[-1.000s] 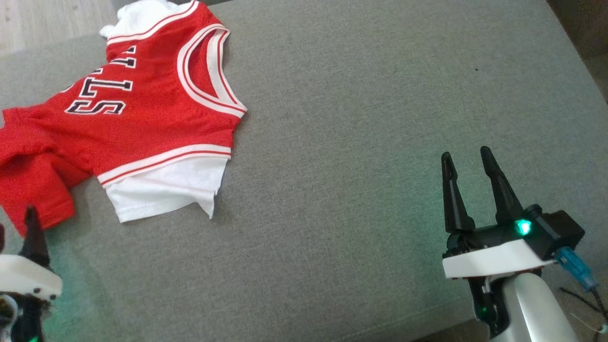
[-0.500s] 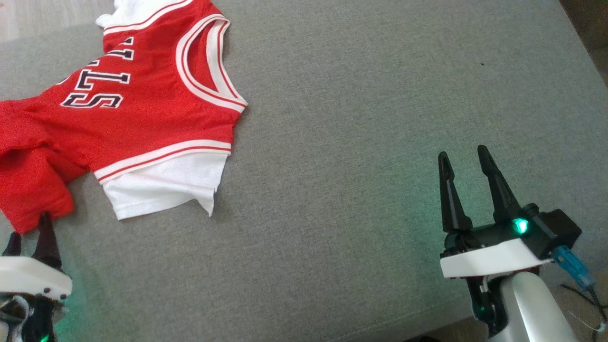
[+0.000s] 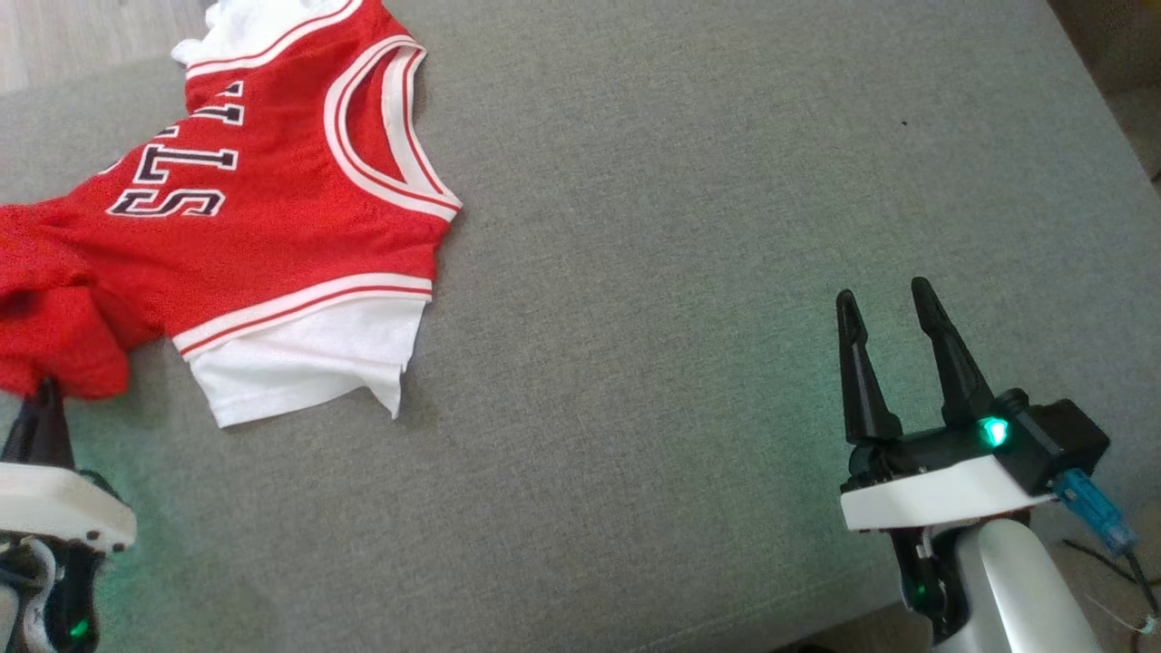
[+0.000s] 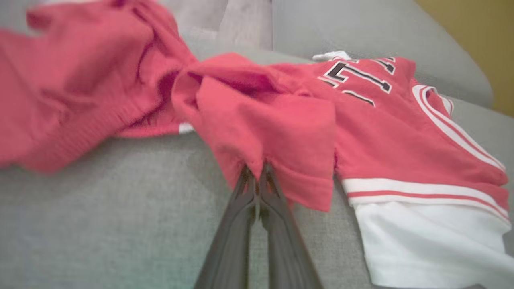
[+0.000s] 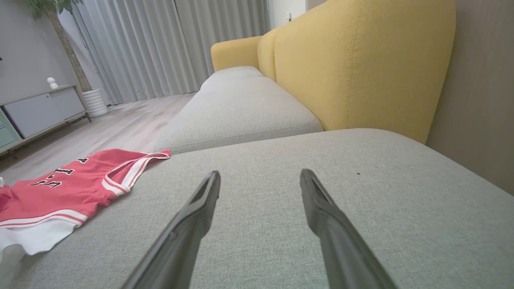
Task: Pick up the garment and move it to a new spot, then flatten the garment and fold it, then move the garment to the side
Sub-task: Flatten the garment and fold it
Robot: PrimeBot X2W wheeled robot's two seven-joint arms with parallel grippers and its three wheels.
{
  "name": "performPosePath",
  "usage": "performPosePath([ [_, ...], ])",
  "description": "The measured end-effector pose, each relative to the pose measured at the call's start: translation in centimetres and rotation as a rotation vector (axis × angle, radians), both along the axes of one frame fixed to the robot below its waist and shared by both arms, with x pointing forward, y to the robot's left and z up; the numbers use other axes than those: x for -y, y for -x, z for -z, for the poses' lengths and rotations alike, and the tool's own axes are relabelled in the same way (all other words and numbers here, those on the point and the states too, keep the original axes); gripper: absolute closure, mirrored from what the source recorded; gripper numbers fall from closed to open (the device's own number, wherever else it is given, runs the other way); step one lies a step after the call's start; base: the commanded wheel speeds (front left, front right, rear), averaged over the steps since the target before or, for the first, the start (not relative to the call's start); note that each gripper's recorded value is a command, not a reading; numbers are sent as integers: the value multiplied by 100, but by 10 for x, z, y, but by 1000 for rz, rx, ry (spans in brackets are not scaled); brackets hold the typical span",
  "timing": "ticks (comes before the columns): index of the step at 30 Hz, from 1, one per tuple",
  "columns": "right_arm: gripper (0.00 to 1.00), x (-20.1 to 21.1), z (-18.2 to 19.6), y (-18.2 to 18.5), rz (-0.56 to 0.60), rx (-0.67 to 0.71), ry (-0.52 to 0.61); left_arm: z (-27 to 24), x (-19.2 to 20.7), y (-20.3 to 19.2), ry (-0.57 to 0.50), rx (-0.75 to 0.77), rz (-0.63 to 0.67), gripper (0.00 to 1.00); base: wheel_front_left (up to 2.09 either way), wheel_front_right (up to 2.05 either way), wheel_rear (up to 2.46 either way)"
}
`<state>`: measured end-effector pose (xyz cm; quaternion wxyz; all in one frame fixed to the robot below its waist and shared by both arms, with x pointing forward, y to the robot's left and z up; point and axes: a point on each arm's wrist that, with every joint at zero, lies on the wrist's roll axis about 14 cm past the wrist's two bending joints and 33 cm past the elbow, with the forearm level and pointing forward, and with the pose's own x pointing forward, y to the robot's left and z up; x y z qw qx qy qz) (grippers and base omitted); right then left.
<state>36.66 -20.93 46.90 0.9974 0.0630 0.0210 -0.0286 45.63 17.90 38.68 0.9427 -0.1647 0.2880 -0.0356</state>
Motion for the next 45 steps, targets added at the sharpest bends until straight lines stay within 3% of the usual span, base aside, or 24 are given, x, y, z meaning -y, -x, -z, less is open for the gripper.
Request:
performPosePath([
  [5,0,0,-6,1,1,18,-2,-37,7,0,-249,165,185,100,0,0,0],
  [9,0,-6,-8,1,-20,27,3,-58,47,37,-341,215,430,100,0,0,0],
  [14,0,-19,-9,-1,-59,34,-6,-47,74,105,-437,127,683,100,0,0,0],
  [19,0,-29,-14,-5,-92,54,-10,-14,73,173,-514,-52,862,100,0,0,0],
  [24,0,-34,-12,-4,-108,47,-10,17,39,217,-585,-254,853,100,0,0,0],
  [29,0,-37,-10,-2,-115,43,-13,24,6,215,-618,-295,689,100,0,0,0],
  [30,0,-37,-11,-2,-116,44,-13,22,5,211,-607,-276,655,64,0,0,0],
  [31,0,-38,-11,-2,-117,45,-10,20,5,209,-586,-265,627,0,0,0,0],
  [35,0,-34,-16,1,-106,57,-1,-3,24,191,-459,-165,517,0,0,0,0],
  [40,0,-29,-19,6,-92,65,1,-51,14,147,-482,15,371,0,0,0,0],
  [45,0,-27,-16,10,-84,56,2,-83,60,126,-404,180,456,0,0,0,0],
])
